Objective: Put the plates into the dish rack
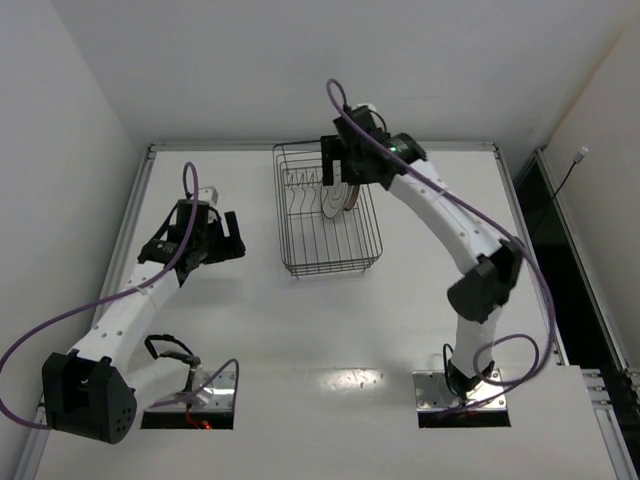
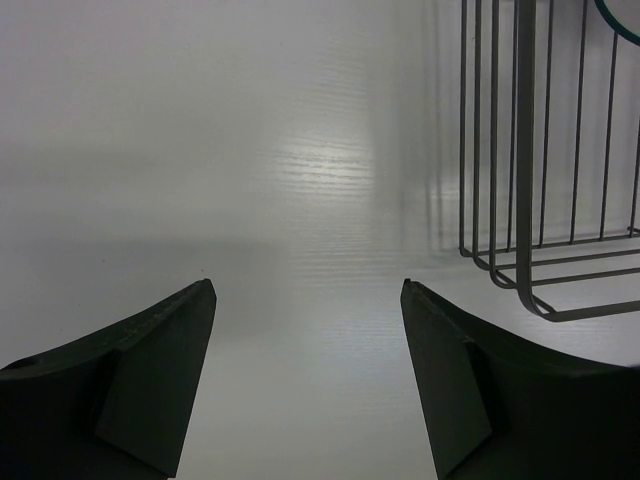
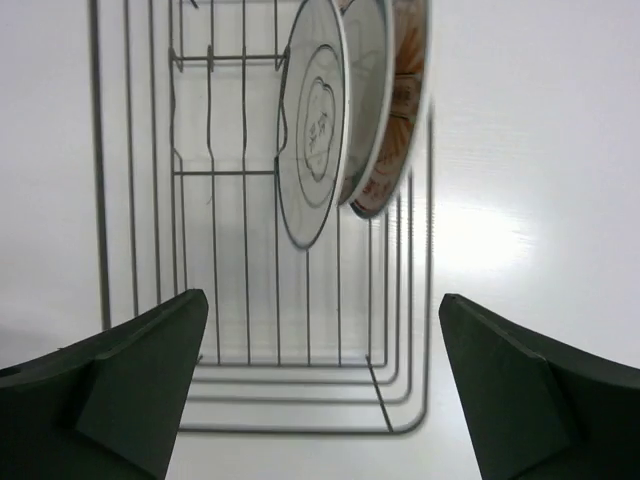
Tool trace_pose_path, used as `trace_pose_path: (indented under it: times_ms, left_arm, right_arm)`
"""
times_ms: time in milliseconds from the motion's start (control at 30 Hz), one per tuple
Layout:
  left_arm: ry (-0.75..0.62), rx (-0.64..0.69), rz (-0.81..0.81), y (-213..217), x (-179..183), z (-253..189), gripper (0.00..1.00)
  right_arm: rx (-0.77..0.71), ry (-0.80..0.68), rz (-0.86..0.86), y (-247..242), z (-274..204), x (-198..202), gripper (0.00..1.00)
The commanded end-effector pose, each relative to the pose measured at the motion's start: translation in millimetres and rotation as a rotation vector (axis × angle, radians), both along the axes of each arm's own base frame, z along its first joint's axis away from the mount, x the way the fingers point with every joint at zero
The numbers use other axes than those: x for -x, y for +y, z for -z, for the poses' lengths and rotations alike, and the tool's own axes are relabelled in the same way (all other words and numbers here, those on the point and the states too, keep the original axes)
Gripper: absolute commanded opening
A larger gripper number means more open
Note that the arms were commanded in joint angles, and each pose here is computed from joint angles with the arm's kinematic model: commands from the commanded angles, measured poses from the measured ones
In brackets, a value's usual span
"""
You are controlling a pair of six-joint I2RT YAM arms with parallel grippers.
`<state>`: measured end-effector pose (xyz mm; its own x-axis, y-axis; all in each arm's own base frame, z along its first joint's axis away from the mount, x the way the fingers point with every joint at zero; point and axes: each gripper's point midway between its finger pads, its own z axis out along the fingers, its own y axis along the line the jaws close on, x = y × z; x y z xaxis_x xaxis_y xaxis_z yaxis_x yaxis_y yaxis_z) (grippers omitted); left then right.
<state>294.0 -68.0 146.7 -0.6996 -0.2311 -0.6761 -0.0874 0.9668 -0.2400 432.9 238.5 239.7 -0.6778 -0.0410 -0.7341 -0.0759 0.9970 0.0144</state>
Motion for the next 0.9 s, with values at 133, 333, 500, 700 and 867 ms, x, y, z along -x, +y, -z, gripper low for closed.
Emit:
trace_pose_path:
  times_ms: [133, 333, 500, 700, 867]
  left_arm:
    - [0.008, 0.028, 0.062, -13, -2, 3, 0.72]
    - [0.017, 0.027, 0.075, -14, -2, 6, 0.72]
    - [0.006, 0.028, 0.075, -14, -2, 3, 0.72]
    - [-0.014, 0.019, 0.062, -11, -2, -2, 0.72]
    - [-0.007, 0.01, 0.051, -10, 0, -1, 0.72]
  right_arm:
    - [-0.108, -0.103, 0.022, -78, -81, 79, 1.0]
    - [-0.184, -0.014, -0.016, -107, -52, 159, 1.0]
    - [-0.2, 0.032, -0.014, -127, -18, 207, 1.0]
    - [-0.167, -0.018, 0.06, -151, -7, 217, 1.0]
    - [-0.163, 0.002, 0.055, -139, -3, 198, 1.0]
